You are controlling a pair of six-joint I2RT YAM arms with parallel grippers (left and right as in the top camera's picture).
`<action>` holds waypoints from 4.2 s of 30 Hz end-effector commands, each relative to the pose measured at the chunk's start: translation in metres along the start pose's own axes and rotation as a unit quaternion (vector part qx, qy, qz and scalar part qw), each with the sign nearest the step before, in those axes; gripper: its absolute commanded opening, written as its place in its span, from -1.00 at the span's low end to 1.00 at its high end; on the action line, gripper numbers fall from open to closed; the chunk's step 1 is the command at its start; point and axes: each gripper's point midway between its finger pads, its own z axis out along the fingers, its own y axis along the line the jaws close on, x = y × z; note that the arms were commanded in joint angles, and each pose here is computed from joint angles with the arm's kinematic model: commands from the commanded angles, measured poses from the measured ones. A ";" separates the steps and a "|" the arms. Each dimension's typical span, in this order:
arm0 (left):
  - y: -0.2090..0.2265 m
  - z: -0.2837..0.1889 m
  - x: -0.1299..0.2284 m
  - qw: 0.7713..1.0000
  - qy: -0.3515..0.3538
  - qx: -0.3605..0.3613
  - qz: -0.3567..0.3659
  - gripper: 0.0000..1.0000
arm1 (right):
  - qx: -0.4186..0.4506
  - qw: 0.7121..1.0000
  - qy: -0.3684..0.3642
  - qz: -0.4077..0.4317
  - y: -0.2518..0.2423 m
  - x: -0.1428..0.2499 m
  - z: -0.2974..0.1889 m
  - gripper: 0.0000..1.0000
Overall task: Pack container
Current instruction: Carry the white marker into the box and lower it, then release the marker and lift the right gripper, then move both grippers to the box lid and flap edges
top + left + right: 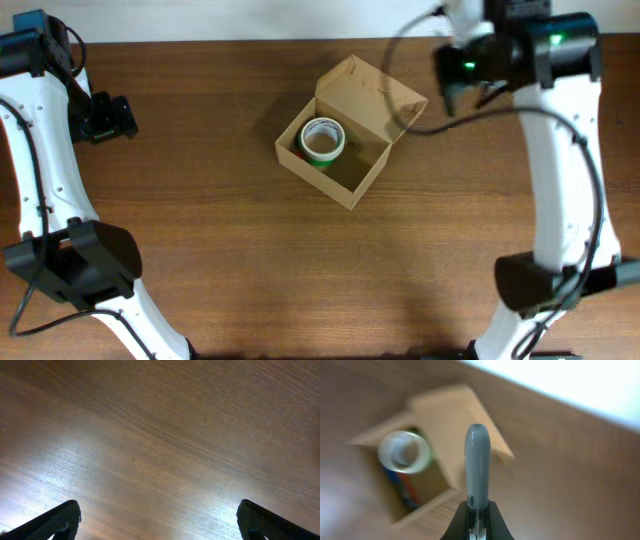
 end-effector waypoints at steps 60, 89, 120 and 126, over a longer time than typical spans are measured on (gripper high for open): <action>-0.002 0.002 0.000 1.000 0.004 0.004 0.003 1.00 | -0.179 0.920 0.270 -0.219 0.193 0.148 0.234 -0.54; -0.002 0.002 0.000 1.000 0.004 0.004 0.003 1.00 | 0.067 0.993 -0.091 0.026 0.022 -0.009 -0.098 -0.93; -0.066 -0.015 -0.053 0.978 -0.112 0.168 0.059 -0.03 | -0.052 0.877 0.144 0.456 -0.043 0.189 0.184 -0.92; -0.091 -0.018 -0.047 0.974 -0.111 0.175 0.091 -0.66 | -0.111 0.871 0.108 0.466 -0.024 0.165 0.230 -0.92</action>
